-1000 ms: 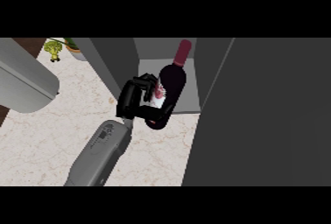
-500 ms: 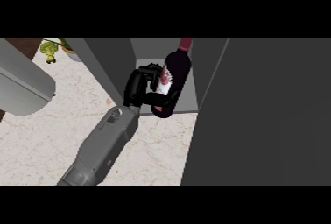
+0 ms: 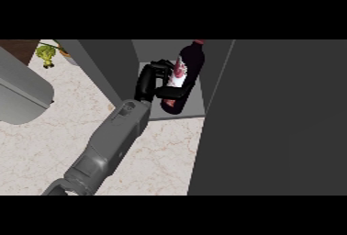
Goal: Pick up the wine, place it into the cabinet and close the cabinet
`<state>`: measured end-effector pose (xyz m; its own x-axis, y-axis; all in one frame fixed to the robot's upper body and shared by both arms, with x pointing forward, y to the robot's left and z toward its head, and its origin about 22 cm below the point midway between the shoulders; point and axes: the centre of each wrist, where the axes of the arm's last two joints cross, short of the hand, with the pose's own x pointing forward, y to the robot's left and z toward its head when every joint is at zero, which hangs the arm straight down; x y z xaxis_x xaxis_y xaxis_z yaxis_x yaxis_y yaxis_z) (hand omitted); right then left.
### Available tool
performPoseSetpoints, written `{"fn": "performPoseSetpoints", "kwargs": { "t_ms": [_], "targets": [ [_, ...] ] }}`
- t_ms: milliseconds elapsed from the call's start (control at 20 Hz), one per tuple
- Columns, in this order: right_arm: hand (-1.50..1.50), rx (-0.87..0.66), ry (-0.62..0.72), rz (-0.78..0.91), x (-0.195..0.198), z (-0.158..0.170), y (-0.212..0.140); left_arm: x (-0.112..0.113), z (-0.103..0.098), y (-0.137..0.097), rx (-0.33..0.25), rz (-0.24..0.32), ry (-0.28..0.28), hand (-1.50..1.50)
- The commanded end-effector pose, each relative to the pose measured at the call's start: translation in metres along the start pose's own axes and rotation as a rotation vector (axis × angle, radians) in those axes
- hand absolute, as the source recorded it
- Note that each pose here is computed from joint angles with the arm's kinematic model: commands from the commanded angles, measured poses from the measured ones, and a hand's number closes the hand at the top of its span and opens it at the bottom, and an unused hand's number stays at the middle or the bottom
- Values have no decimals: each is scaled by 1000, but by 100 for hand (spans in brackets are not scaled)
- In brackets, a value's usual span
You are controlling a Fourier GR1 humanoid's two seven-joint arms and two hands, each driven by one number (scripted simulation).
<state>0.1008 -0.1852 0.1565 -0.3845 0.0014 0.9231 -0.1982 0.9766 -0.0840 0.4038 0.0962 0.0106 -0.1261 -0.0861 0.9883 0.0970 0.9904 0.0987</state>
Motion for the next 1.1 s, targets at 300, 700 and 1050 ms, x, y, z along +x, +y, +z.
{"fn": "performPoseSetpoints", "kwargs": {
  "t_ms": [300, 700, 1050],
  "targets": [
    [-150, 15, 4, -133, 34, 16, -3, -8, -7, 10, 63, 38, 59, 150],
    [-150, 57, -21, -139, 26, 14, 0, 13, -26, 16, 161, -1, 34, 150],
    [-150, 67, -27, -128, 25, 15, 1, 7, -25, 31, 186, -129, -4, -150]
  ]
}}
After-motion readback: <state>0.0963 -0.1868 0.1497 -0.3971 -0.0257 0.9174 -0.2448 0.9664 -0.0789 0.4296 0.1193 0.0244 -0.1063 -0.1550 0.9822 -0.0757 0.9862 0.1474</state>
